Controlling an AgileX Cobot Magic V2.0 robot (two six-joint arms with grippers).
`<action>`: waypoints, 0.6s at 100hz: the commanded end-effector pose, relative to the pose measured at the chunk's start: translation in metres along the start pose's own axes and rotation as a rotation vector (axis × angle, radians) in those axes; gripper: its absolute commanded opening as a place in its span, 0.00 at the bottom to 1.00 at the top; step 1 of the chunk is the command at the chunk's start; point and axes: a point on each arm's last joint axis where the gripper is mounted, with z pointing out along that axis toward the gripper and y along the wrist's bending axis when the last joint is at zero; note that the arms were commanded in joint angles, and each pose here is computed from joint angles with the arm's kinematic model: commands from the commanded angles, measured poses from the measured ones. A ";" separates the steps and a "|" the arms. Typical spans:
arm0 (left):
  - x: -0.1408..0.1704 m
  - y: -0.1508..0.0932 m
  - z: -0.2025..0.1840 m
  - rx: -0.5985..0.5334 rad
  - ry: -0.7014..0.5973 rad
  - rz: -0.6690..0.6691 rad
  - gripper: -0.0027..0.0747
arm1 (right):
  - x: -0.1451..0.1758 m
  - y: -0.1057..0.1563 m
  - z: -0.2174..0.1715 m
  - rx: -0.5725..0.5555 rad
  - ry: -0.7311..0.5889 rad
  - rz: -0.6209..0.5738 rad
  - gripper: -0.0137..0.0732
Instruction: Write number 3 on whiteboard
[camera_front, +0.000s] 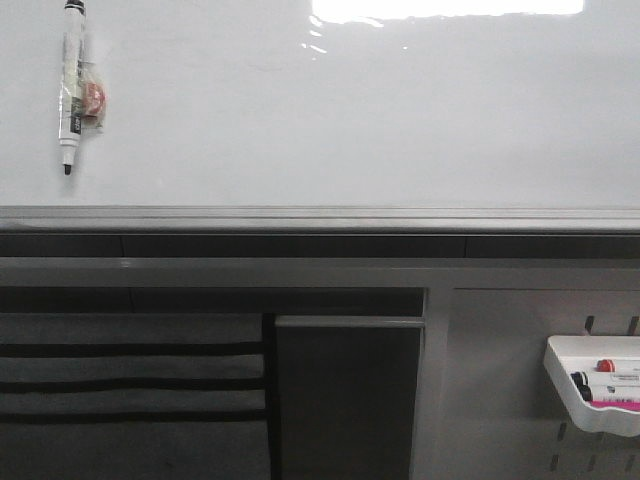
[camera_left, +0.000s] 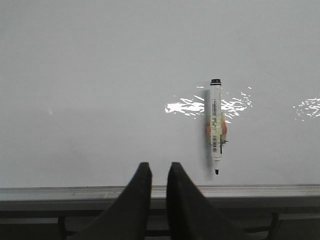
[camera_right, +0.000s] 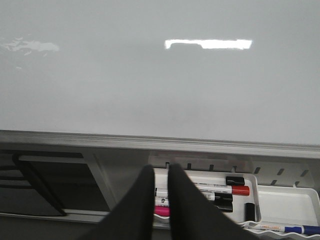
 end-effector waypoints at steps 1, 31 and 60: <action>-0.017 -0.002 -0.002 0.024 -0.103 -0.002 0.39 | -0.016 0.000 -0.003 0.002 -0.089 -0.014 0.44; -0.012 -0.012 0.033 0.135 0.017 0.015 0.74 | -0.018 0.000 -0.003 0.003 -0.114 -0.014 0.63; -0.004 -0.031 0.104 0.190 0.091 0.029 0.74 | -0.018 0.000 -0.004 0.002 -0.117 -0.012 0.63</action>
